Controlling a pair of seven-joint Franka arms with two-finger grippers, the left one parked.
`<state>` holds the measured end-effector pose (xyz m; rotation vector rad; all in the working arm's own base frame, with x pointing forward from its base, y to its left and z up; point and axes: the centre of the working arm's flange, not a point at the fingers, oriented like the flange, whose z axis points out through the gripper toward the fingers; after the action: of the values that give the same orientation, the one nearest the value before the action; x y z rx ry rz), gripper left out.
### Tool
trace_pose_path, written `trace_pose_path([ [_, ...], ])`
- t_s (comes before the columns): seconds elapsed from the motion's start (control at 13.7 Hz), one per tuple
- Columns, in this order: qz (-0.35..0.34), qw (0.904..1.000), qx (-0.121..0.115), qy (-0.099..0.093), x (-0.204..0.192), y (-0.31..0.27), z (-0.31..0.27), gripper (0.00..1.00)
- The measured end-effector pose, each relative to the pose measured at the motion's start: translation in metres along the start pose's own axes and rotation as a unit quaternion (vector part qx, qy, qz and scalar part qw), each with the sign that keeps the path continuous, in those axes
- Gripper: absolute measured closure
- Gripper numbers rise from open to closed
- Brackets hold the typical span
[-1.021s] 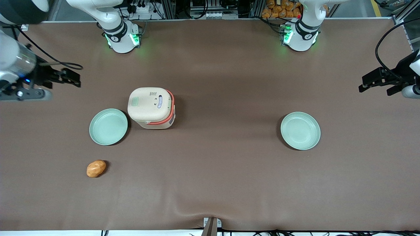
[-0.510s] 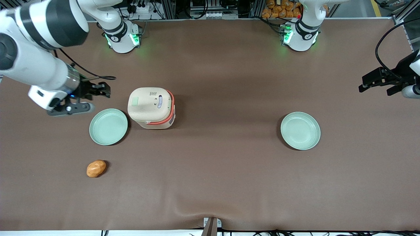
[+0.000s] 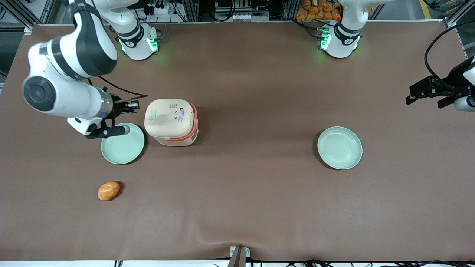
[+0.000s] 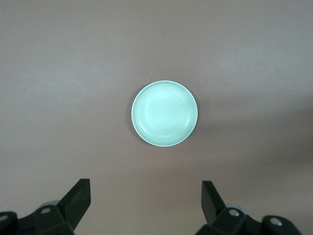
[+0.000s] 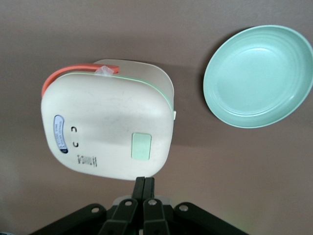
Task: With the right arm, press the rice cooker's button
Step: 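Move the right gripper over the cream rice cooker's lid button, then press down on the rice cooker's lid button with the right gripper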
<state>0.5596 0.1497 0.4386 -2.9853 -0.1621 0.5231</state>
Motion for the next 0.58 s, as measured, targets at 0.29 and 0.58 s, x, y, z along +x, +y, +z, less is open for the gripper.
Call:
trace_pose_path([
  [0.29, -0.006, 1.0000, -0.004, 0.000, 0.011, -0.010, 0.040, 0.99],
  [0.58, -0.006, 0.9999, -0.007, -0.008, 0.011, -0.011, 0.059, 0.99],
])
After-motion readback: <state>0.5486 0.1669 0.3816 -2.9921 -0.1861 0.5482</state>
